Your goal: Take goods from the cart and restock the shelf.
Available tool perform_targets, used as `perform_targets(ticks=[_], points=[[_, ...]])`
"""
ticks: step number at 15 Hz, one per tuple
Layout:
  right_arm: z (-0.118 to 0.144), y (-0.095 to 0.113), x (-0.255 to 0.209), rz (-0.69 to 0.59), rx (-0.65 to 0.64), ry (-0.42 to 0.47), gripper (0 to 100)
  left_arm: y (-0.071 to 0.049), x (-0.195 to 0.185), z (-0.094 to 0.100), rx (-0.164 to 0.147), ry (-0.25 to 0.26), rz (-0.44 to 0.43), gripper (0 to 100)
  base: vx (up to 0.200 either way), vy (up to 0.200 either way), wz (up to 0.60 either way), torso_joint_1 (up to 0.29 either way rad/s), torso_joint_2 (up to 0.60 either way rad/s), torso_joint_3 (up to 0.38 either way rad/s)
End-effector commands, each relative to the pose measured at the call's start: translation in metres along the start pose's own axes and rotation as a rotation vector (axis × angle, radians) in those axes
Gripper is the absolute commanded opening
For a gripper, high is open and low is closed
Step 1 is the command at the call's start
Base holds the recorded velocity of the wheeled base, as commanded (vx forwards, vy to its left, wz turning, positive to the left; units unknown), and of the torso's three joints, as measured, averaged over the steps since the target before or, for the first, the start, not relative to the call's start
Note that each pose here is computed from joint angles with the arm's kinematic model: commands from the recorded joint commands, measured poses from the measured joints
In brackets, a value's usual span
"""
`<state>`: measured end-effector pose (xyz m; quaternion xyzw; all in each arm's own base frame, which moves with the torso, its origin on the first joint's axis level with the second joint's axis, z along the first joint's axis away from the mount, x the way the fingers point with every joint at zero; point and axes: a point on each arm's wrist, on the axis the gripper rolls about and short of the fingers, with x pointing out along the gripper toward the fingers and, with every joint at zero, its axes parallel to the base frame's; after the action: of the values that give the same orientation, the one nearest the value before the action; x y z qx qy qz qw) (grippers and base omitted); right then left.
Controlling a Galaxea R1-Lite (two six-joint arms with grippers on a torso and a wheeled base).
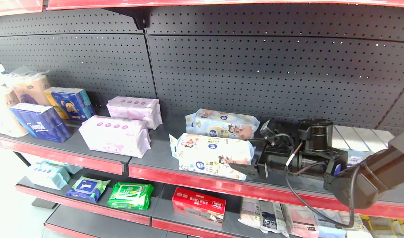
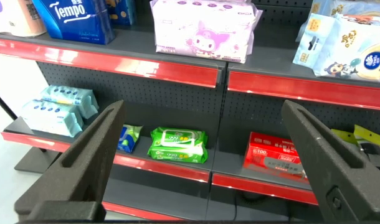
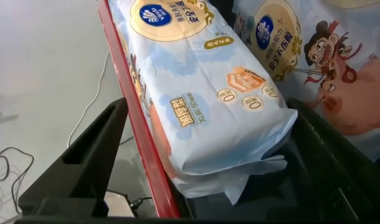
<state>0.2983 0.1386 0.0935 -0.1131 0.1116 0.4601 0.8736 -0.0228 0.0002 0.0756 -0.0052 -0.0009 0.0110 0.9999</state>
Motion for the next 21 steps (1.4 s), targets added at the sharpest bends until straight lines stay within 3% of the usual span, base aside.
perform_targets(ticks=[1, 2, 3, 21], points=[[-0.0013, 0.0017, 0.0016, 0.008, -0.002, 0.004, 100, 0.0000, 0.0000, 0.0000, 0.000, 0.000, 0.001, 100, 0.000, 0.000, 0.00, 0.000, 0.00, 0.000], [-0.0020, 0.0024, 0.0020, 0.011, -0.002, 0.006, 100, 0.0000, 0.0000, 0.0000, 0.000, 0.000, 0.001, 100, 0.000, 0.000, 0.00, 0.000, 0.00, 0.000], [-0.0015, 0.0043, 0.0036, 0.019, -0.001, 0.006, 0, 0.0000, 0.0000, 0.0000, 0.000, 0.000, 0.001, 100, 0.000, 0.000, 0.00, 0.000, 0.00, 0.000], [-0.0007, 0.0052, 0.0011, 0.029, -0.012, 0.001, 0, 0.0000, 0.0000, 0.0000, 0.000, 0.000, 0.001, 100, 0.000, 0.000, 0.00, 0.000, 0.00, 0.000]])
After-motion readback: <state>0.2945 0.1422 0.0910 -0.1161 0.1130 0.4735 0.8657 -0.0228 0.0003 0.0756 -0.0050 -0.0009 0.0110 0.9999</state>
